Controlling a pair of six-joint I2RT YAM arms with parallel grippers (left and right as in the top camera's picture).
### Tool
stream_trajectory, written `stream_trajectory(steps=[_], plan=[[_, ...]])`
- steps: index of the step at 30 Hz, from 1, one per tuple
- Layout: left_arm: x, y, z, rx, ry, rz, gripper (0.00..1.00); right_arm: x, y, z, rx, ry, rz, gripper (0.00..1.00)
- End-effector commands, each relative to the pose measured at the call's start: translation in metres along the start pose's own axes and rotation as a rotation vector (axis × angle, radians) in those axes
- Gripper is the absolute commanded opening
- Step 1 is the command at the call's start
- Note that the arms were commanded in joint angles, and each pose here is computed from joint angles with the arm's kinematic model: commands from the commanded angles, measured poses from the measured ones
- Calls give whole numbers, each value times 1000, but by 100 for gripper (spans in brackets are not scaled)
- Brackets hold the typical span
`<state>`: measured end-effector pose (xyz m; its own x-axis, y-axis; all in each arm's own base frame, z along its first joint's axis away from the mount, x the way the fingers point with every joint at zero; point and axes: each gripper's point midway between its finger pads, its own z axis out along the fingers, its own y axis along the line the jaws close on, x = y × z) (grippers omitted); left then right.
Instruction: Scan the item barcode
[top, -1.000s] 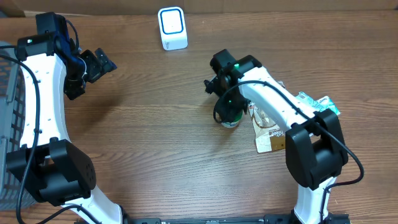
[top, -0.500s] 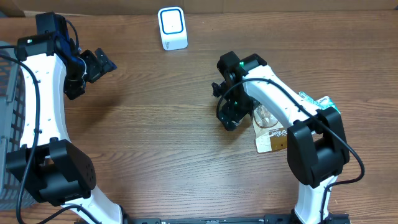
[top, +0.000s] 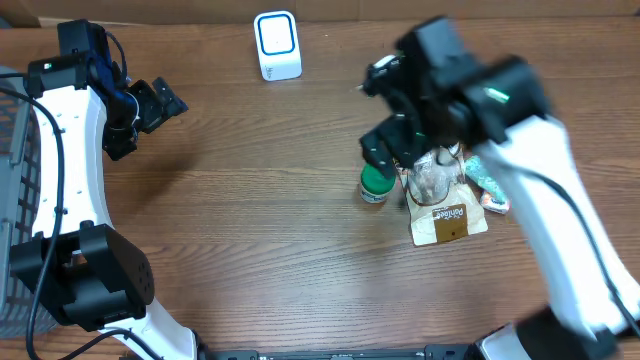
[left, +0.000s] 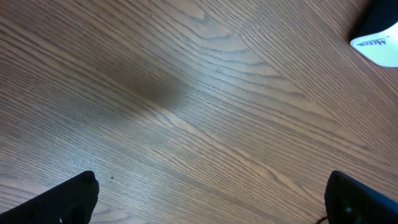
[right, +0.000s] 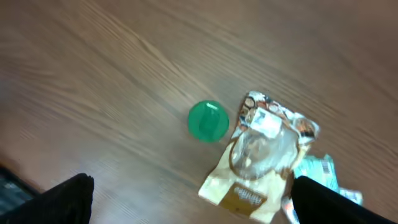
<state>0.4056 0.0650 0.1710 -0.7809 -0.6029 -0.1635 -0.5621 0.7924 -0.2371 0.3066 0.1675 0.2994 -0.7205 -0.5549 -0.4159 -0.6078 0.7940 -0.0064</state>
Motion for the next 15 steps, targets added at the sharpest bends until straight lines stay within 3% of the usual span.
stream_trajectory(steps=[1, 9, 15], plan=[[1, -2, 4, -7, 7, 16, 99, 18, 8, -55, 1, -98, 83, 100], [1, -2, 4, -7, 7, 16, 100, 45, 38, -113, -100, -236, 61, 100], [1, -2, 4, -7, 7, 16, 100, 49, 41, -121, -104, -259, 57, 100]])
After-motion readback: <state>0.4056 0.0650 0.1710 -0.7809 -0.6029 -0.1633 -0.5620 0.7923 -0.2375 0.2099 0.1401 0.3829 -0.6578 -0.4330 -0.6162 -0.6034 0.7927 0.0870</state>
